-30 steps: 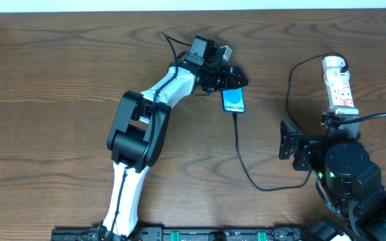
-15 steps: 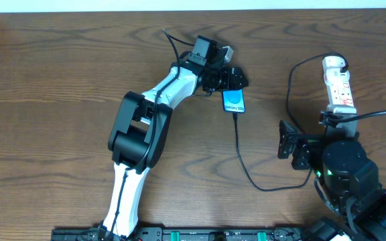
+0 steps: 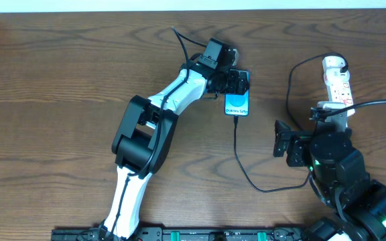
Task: Plug charger to phone and switch on socket
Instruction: 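Release the phone flat and withdraw the left gripper to the left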
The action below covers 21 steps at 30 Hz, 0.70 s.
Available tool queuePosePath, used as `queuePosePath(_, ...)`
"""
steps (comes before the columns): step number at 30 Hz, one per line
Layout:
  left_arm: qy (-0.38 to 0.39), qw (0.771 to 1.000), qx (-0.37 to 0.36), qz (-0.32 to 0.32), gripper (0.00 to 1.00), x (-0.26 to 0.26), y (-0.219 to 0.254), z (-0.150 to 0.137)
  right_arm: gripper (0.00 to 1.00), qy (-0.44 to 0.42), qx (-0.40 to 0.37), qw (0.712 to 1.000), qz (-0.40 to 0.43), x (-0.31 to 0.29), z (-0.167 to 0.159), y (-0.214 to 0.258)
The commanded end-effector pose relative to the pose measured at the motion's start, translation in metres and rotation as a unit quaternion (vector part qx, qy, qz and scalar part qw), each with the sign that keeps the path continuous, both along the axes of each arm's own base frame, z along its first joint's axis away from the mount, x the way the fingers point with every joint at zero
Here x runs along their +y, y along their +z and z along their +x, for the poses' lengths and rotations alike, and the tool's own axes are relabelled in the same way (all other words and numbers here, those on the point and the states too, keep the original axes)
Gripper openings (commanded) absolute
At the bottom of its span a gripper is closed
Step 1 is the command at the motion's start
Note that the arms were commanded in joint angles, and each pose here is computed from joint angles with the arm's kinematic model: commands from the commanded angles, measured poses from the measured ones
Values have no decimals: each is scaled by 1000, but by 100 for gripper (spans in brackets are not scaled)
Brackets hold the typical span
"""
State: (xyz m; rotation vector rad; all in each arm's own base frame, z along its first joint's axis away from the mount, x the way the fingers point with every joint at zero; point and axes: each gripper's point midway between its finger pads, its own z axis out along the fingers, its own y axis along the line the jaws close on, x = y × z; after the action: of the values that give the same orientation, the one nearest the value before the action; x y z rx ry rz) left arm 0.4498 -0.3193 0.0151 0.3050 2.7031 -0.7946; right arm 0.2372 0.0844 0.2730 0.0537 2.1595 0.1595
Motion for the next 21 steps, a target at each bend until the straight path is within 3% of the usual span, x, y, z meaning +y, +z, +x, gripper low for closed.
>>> queuePosePath(1,73,983,102,132,87,71,-108,-31,99,-8,2,1000,-10,-3,4,-1)
queuePosePath(12,113,977,123,134,87,103,-86,-24,99,-6,17,1000,-19,2,9,-9)
queuePosePath(16,140,973,79,167,87,144,-30,-7,99,-7,17,1000,-20,2,9,-9)
queuePosePath(21,216,953,-21,211,87,215,99,-3,99,-9,5,1000,-14,4,14,-5)
